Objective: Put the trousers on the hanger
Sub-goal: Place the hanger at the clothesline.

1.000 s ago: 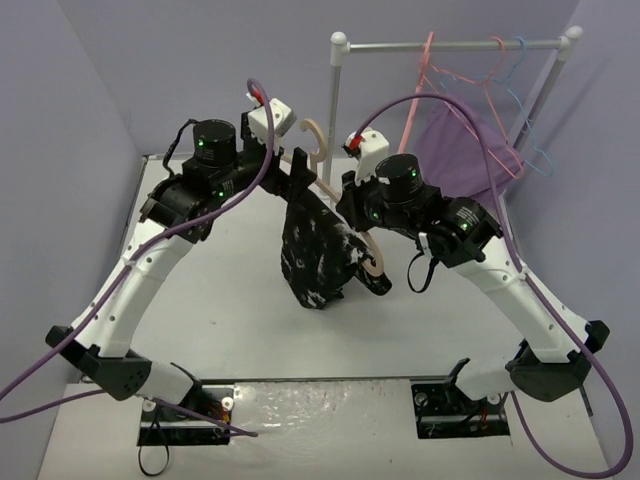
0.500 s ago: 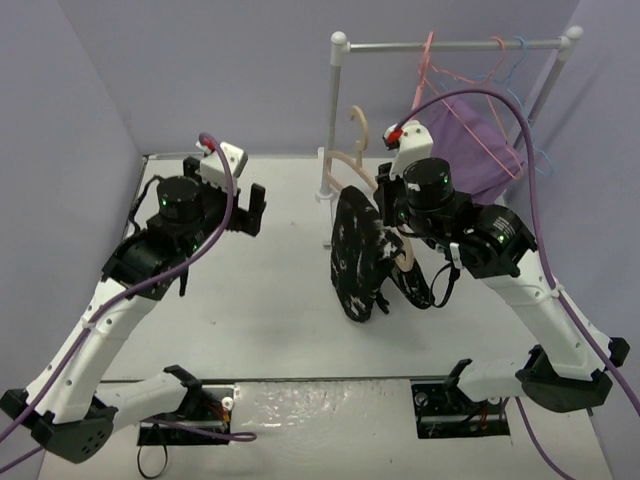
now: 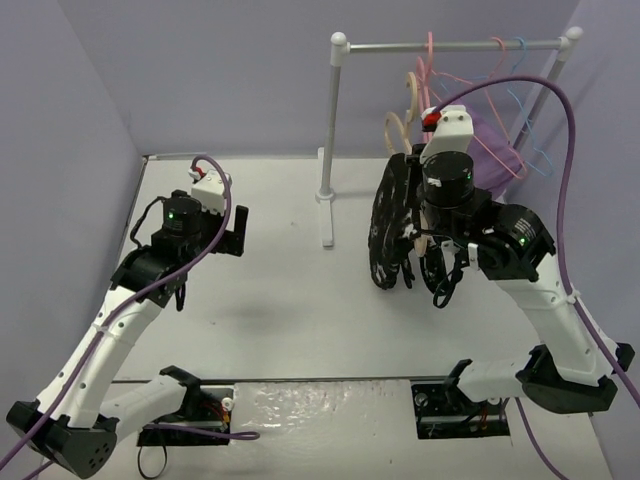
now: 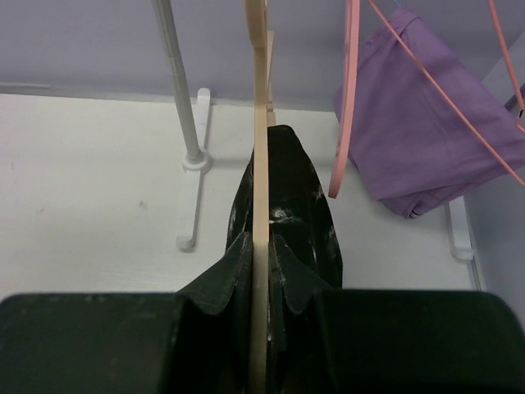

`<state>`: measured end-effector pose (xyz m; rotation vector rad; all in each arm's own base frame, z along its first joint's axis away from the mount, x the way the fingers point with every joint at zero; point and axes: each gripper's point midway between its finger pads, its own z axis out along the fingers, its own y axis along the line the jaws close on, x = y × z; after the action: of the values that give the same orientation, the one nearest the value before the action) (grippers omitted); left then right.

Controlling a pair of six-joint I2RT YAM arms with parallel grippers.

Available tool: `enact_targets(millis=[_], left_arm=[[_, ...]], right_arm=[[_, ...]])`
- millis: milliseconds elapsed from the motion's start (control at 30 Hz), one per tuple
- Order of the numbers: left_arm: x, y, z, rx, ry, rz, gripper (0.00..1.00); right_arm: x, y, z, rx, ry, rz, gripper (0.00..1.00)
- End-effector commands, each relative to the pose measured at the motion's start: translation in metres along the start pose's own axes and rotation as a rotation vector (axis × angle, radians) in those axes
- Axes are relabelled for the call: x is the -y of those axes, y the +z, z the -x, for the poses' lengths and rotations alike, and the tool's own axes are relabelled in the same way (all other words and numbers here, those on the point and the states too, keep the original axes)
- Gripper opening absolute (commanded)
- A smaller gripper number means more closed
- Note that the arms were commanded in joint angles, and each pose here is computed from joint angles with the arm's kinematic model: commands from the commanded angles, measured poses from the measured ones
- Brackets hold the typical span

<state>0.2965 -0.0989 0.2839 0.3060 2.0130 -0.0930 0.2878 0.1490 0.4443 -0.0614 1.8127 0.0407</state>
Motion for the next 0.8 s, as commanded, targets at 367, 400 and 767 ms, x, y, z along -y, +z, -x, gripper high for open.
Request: enact_targets(millis=[367,400,767], left_arm=[[-0.017,-0.005,0.002,0.056,-0.061,0.021,0.93],[-0.017,-0.004,-0.002,0.05,-0.061,0.023,0.93],[-0.035,-0.009,-0.038,0.026,-0.075,0.111,0.96]], right_arm=[[-0.023,0.041,0.091,0.276,0.223,0.103,0.0],[-0.022,0.047,0.093,0.286,0.222,0.1,0.0],[-0.016,0.084,0.139,0.403,0.113,0.09,0.0]])
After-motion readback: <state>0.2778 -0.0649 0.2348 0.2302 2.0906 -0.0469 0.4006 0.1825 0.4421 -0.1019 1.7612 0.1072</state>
